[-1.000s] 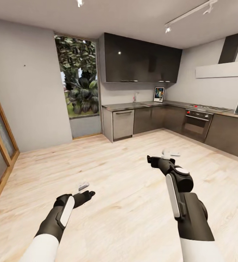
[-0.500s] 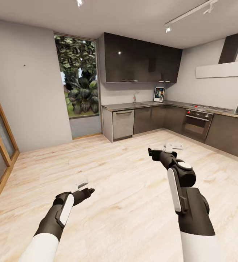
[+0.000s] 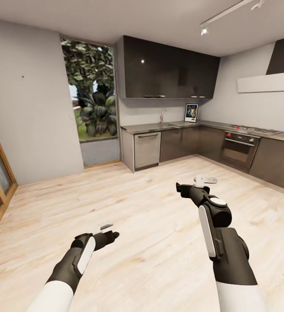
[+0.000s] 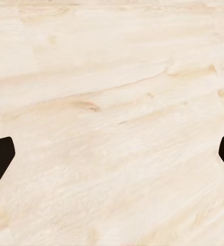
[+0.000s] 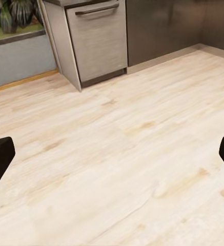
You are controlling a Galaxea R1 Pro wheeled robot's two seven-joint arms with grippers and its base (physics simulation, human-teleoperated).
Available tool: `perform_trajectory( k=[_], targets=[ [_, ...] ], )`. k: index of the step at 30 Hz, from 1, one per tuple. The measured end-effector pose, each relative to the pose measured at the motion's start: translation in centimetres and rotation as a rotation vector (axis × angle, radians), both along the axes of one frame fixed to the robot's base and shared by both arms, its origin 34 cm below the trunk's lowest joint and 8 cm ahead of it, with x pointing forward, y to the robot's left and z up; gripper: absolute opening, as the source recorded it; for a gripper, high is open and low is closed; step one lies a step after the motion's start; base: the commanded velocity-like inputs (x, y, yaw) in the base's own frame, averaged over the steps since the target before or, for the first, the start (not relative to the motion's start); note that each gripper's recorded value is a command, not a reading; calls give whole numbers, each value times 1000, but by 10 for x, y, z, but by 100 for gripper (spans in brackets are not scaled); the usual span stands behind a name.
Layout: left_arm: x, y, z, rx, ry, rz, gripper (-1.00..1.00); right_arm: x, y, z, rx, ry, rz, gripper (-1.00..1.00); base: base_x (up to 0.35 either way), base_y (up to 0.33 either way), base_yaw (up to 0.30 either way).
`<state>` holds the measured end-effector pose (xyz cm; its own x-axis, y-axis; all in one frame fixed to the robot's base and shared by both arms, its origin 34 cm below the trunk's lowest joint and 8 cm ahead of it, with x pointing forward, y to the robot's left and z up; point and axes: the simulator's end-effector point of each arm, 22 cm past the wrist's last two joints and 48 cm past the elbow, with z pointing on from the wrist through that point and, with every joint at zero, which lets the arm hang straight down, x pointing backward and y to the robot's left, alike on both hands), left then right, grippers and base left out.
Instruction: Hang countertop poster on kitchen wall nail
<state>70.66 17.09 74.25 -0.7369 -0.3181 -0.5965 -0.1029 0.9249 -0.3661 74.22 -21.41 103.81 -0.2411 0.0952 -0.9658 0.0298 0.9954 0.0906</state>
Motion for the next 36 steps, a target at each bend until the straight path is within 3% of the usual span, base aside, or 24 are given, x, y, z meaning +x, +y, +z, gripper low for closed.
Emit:
perform_trajectory(
  k=[12, 15, 16, 22, 36],
  targets=[
    [-5, -2, -9, 4, 19, -7, 100, -1, 5, 2, -10, -5, 11, 100, 346, 0, 0],
    [-8, -4, -18, 6, 26, -2, 100, 0, -9, 4, -25, -8, -6, 100, 346, 0, 0],
    [-10, -7, -23, 2, 32, -3, 100, 1, -35, 1, -69, 50, -11, 100, 346, 0, 0],
    [-11, -13, -24, -5, 38, -9, 100, 3, -38, 9, -73, 71, 78, 100, 346, 0, 0],
    [-12, -15, -25, -7, 42, -11, 100, 3, -39, 11, -75, 73, 105, 100, 346, 0, 0]
  ],
)
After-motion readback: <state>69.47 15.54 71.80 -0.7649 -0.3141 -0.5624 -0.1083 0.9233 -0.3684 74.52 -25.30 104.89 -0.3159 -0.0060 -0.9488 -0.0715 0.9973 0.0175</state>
